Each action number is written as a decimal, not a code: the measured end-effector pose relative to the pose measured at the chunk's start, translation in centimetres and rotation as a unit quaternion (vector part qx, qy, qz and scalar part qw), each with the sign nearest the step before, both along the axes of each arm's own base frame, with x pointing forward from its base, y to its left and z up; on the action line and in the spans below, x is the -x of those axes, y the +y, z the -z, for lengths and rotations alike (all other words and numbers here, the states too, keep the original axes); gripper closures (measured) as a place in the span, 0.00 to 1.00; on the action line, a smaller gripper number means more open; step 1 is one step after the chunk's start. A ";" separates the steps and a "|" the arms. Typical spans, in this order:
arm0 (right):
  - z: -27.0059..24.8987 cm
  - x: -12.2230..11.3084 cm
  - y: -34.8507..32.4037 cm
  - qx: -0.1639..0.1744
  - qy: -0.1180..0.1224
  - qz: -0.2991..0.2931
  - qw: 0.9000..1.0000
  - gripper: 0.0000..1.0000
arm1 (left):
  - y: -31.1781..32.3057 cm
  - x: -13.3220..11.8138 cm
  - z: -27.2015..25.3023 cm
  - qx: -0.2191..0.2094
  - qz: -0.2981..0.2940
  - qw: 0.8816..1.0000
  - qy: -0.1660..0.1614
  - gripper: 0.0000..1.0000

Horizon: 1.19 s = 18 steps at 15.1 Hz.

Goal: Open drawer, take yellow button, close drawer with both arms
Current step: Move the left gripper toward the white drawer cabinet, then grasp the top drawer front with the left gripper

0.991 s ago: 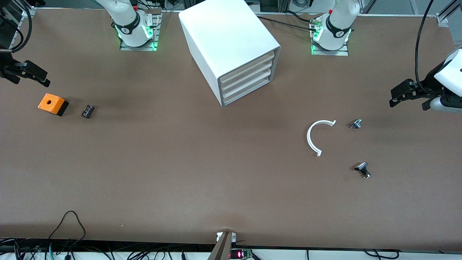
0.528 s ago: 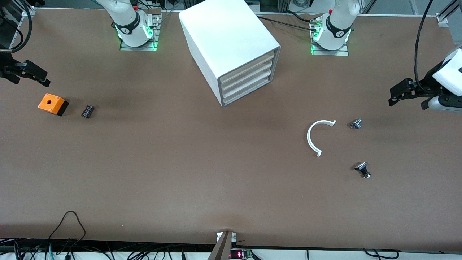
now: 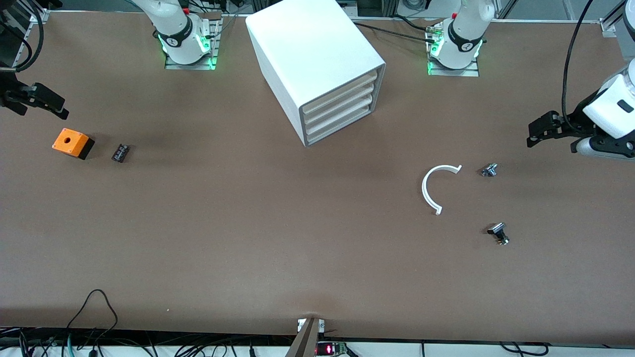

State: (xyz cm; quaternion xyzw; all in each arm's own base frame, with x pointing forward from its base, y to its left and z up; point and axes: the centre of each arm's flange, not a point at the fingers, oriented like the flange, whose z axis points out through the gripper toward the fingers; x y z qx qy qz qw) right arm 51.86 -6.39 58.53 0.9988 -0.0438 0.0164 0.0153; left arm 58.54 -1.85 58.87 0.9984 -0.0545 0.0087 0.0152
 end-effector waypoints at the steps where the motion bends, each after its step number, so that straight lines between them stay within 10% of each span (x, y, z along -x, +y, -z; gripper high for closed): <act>1: 0.0 0.0 0.0 0.000 0.000 0.000 1.000 0.00 | 0.0 0.0 0.1 0.000 0.000 1.000 0.001 0.00; 11: 1.8 -1.0 0.6 0.000 0.015 -0.006 1.000 0.00 | -1.8 0.9 1.1 0.032 0.012 0.998 0.049 0.00; 18: 5.4 -3.0 2.5 -0.019 0.038 -0.017 0.999 0.00 | -8.0 1.2 9.2 0.113 0.060 0.970 0.209 0.00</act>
